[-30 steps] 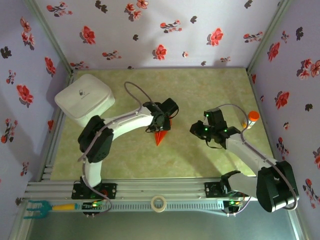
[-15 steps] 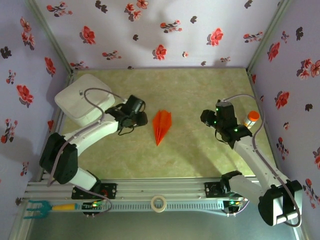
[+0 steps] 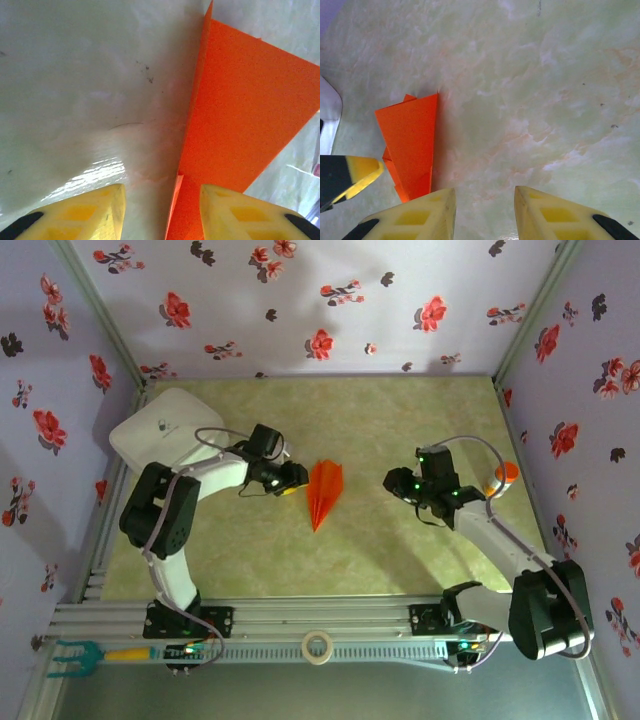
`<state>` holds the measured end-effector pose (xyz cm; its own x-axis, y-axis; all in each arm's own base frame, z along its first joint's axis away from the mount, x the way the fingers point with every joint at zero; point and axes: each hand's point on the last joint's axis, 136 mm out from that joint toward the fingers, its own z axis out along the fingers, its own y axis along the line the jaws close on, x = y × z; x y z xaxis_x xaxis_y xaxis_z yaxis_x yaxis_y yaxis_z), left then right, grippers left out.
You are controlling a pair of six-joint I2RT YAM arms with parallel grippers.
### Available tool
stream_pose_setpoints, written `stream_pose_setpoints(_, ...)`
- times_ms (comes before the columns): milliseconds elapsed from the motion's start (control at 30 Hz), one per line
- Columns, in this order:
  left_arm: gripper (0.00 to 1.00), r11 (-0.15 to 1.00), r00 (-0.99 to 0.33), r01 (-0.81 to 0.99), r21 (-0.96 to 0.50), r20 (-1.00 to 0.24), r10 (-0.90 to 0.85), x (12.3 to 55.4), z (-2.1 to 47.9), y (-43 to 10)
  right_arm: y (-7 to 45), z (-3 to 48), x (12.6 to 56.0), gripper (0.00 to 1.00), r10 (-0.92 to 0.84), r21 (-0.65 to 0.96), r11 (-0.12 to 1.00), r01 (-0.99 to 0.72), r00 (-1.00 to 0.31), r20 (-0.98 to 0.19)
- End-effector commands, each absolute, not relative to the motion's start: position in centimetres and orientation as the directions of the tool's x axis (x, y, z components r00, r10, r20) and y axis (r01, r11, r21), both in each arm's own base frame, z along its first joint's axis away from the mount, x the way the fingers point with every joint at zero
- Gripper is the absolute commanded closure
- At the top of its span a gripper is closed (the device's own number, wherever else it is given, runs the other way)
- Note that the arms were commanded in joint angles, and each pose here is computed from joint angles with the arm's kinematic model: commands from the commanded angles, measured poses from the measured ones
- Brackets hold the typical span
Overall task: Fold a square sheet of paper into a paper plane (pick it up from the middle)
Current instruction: Move the paper plane to the center of the table.
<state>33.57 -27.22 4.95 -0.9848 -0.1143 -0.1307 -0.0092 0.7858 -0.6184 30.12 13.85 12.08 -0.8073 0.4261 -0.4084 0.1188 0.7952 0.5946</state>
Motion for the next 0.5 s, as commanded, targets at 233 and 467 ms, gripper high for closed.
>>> stream_pose_setpoints(233,0.79,0.709,-0.985,-0.001,-0.705,-0.122,-0.123,34.9,5.4,-29.1,14.2,11.9,29.7,0.63,0.439,0.624,0.773,0.114,-0.807,-0.396)
stream_pose_setpoints(467,0.95,0.689,-0.978,-0.018,-0.725,-0.132,-0.164,34.7,5.7,-28.9,14.2,11.4,29.6,0.63,0.438,0.624,0.772,0.12,-0.812,-0.386)
